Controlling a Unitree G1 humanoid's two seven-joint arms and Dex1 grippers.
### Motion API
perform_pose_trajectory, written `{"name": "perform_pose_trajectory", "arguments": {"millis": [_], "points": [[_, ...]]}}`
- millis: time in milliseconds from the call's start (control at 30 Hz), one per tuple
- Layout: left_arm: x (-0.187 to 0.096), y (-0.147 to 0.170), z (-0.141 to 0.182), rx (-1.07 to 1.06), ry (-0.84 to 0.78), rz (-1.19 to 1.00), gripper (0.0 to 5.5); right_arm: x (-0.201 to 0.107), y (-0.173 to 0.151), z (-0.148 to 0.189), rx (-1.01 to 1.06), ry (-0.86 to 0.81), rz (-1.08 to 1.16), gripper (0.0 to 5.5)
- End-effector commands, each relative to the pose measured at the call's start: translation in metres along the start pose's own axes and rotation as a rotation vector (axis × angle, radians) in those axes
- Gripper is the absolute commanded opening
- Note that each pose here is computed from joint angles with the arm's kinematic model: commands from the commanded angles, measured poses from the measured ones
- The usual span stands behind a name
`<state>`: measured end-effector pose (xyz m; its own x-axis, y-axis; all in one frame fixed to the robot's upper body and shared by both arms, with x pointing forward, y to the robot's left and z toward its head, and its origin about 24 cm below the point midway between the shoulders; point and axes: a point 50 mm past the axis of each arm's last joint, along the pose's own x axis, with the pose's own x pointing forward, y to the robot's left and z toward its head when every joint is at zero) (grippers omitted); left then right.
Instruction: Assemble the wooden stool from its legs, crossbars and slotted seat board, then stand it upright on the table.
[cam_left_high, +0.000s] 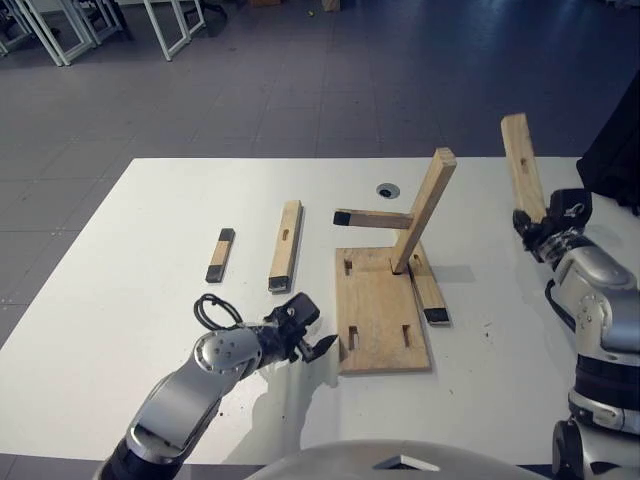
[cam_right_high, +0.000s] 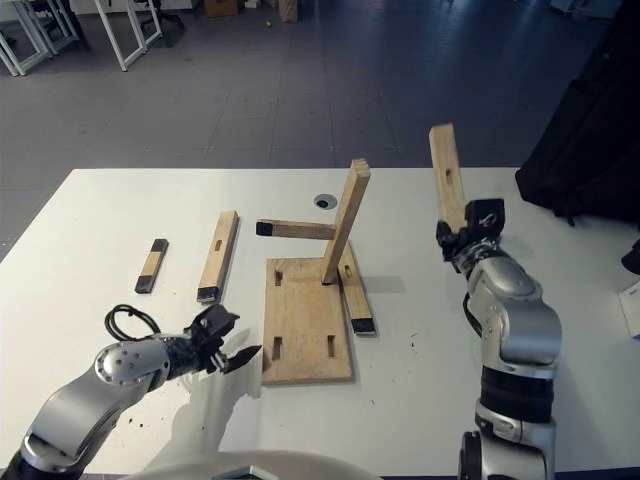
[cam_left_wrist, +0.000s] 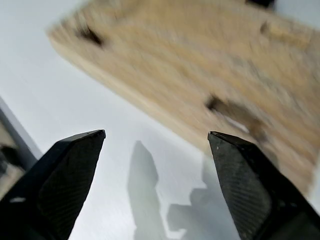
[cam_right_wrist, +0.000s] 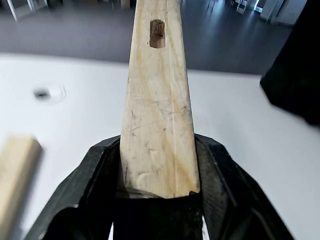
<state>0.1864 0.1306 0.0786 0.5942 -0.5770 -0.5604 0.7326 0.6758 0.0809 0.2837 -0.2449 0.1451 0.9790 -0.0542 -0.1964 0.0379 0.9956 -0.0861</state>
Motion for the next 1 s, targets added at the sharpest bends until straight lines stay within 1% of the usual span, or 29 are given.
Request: {"name": "perform_pose_trajectory", "arguments": {"millis": [33,100,167,233,267,300,367,467,533,633,900,933,967,1000], "points": [[0.012,-0.007,0.012,-0.045,-0.049,-0.028,3.81,-0.003,0.011,0.055,0.041,-0.219,0.057,2.04],[0.008,-0.010,0.020,-0.096,-0.098,-0.083,3.81,-0.007,0.019,0.080,0.098,-0.318,0.155,2.04],[-0.007,0.008,0.030,-0.166,-0.203,-0.125,3.81,-0.021,0.041,0.103,0.227,-0.413,0.466,2.04],[-0.028,0.038,0.059,-0.276,-0.463,-0.274,3.81,-0.047,0.062,0.104,0.301,-0.413,0.872,2.04],[-0.037,0.050,0.071,-0.314,-0.577,-0.357,3.81,-0.056,0.068,0.102,0.309,-0.395,1.011,2.04],[-0.044,0.061,0.081,-0.351,-0.669,-0.452,3.81,-0.065,0.072,0.098,0.313,-0.373,1.139,2.04],[-0.050,0.072,0.094,-0.407,-0.752,-0.610,3.81,-0.073,0.073,0.095,0.302,-0.333,1.266,2.04],[-0.058,0.078,0.106,-0.487,-0.826,-0.811,3.81,-0.079,0.080,0.090,0.282,-0.267,1.399,2.04],[-0.060,0.075,0.109,-0.500,-0.811,-0.867,3.81,-0.076,0.088,0.084,0.261,-0.211,1.428,2.04],[-0.058,0.069,0.109,-0.509,-0.769,-0.898,3.81,-0.074,0.097,0.076,0.223,-0.160,1.445,2.04],[-0.057,0.070,0.112,-0.523,-0.781,-0.860,3.81,-0.084,0.118,0.067,0.219,-0.101,1.564,2.04],[-0.057,0.070,0.112,-0.528,-0.784,-0.875,3.62,-0.084,0.119,0.066,0.219,-0.092,1.567,2.04],[-0.061,0.068,0.111,-0.526,-0.796,-0.906,3.55,-0.084,0.120,0.065,0.218,-0.083,1.566,2.04],[-0.062,0.067,0.111,-0.531,-0.799,-0.918,3.31,-0.082,0.120,0.063,0.218,-0.073,1.560,2.04]]}}
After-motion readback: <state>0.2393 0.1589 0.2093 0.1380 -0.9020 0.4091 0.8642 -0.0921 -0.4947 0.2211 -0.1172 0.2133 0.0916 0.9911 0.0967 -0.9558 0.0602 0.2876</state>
